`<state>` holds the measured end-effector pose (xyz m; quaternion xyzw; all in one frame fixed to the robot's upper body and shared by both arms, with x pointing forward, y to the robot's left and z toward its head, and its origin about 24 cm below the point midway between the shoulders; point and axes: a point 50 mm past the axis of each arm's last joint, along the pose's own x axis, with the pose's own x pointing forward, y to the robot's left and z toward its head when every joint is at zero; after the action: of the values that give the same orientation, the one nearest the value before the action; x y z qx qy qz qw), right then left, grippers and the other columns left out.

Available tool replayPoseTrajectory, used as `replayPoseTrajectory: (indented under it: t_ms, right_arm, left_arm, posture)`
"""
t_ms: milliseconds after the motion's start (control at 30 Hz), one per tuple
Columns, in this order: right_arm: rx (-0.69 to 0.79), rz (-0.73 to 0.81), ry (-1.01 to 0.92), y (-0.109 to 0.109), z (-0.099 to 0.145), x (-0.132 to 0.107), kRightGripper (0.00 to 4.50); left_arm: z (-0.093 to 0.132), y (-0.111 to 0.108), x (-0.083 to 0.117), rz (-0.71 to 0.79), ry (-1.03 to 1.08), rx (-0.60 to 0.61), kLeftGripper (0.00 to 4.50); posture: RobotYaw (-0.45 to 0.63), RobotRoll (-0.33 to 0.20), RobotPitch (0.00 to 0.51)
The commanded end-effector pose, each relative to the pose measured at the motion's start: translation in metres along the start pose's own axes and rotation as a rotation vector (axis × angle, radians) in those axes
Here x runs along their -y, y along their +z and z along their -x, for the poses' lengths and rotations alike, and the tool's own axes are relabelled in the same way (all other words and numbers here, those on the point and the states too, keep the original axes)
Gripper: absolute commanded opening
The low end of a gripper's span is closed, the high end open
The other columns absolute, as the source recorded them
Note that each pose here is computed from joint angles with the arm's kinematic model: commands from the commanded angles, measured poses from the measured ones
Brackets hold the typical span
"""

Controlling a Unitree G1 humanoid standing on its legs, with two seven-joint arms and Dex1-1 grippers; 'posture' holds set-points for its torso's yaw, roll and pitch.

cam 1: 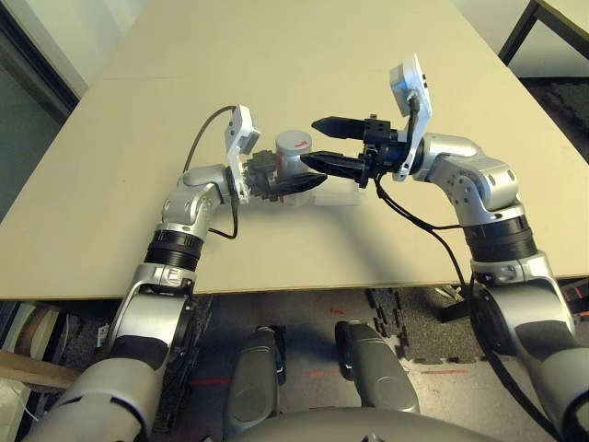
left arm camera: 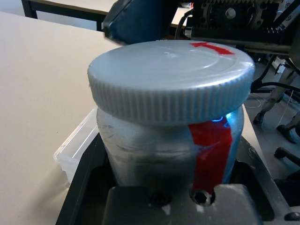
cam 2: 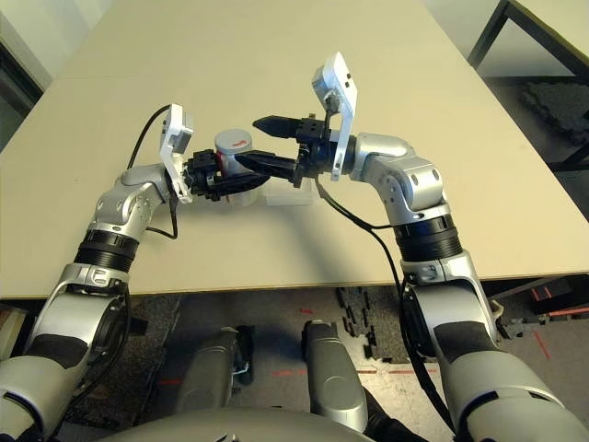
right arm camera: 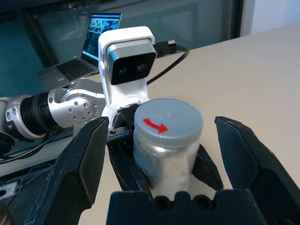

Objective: Pour the medicine from the bottle into the box.

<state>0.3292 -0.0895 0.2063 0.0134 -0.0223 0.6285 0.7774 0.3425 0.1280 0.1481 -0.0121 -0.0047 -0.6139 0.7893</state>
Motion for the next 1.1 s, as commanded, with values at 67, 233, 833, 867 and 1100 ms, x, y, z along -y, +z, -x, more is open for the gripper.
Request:
replayPoseTrajectory:
  t_ms: [67, 233, 833, 867, 1100]
  right_arm:
    - [-0.009, 0.022, 0.027, 0.0029, -0.0101, 0.0003, 4.5]
    - [-0.016, 0.027, 0.038, 0.0019, -0.014, 0.0011, 4.5]
    - [-0.029, 0.048, 0.047, -0.0013, -0.0156, 0.004, 2.58]
    - [-0.029, 0.048, 0.047, -0.0011, -0.0156, 0.0042, 2.57]
    - [-0.011, 0.056, 0.101, 0.002, -0.0153, 0.0019, 2.57]
  left_arm:
    - [-0.003, 0.0017, 0.0005, -0.024, -0.017, -0.021, 2.85]
    - [-0.0037, 0.0018, 0.0006, -0.027, -0.017, -0.021, 2.85]
    - [-0.0031, 0.0017, 0.0025, -0.032, -0.017, -0.022, 2.85]
    - [-0.003, 0.0016, 0.0026, -0.031, -0.017, -0.023, 2.85]
    - [-0.002, 0.0005, 0.0027, -0.027, -0.028, -0.028, 2.85]
  posture:
    - [-0.21, 0.0, 0.158]
    - [-0.21, 0.0, 0.157]
    - [-0.19, 0.0, 0.148]
    - [-0.19, 0.0, 0.148]
    - [-0.2, 0.0, 0.147]
